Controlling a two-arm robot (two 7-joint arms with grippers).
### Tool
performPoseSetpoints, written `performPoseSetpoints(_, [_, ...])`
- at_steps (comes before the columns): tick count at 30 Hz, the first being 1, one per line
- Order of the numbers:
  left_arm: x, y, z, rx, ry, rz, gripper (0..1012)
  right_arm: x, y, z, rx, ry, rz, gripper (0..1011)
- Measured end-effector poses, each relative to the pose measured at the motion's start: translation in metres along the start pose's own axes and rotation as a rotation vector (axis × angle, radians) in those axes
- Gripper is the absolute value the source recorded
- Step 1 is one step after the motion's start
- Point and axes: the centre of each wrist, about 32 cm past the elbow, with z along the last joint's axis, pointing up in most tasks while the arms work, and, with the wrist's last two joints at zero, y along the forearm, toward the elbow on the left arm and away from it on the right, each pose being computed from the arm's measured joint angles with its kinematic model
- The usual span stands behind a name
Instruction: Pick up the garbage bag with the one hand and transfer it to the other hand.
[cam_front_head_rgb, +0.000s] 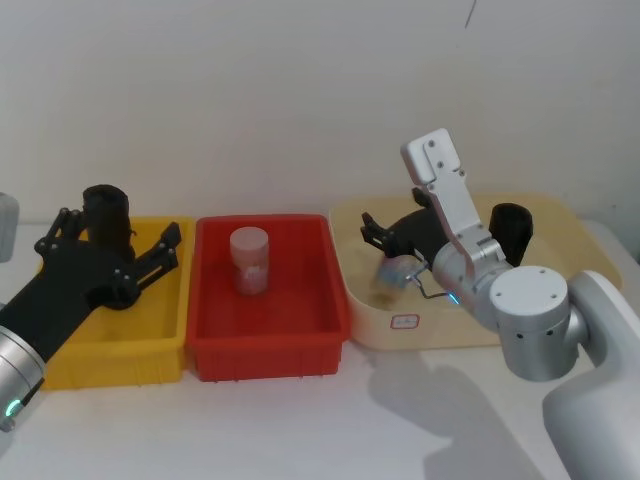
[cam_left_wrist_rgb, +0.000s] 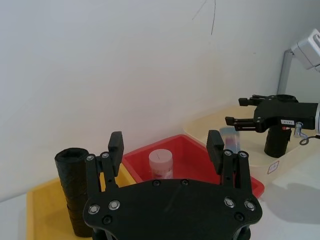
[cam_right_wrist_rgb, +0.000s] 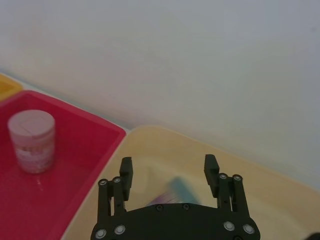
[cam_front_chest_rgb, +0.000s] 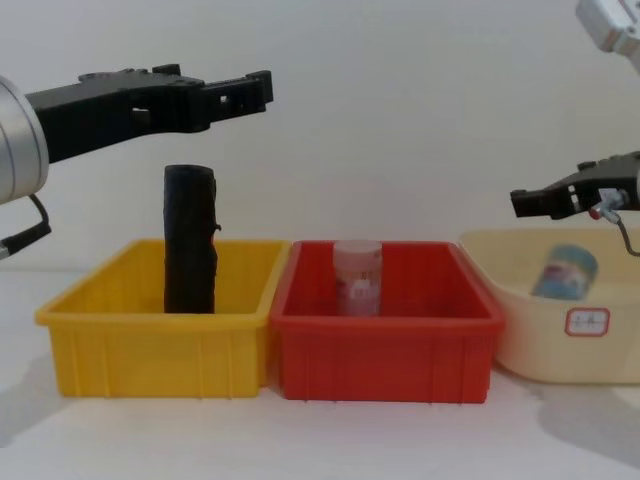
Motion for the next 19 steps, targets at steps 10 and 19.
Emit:
performPoseSetpoints(10, [0.0000,0.0000,0.0000,0.000,0.000,0.000,1001,0.001,-0.003,-0.004,0.002,0.022,-0.082,1001])
performPoseSetpoints(19, [0.0000,0.0000,0.0000,0.000,0.000,0.000,1001,0.002,-0.013,0.001,0.042,0.077,-0.112,1001])
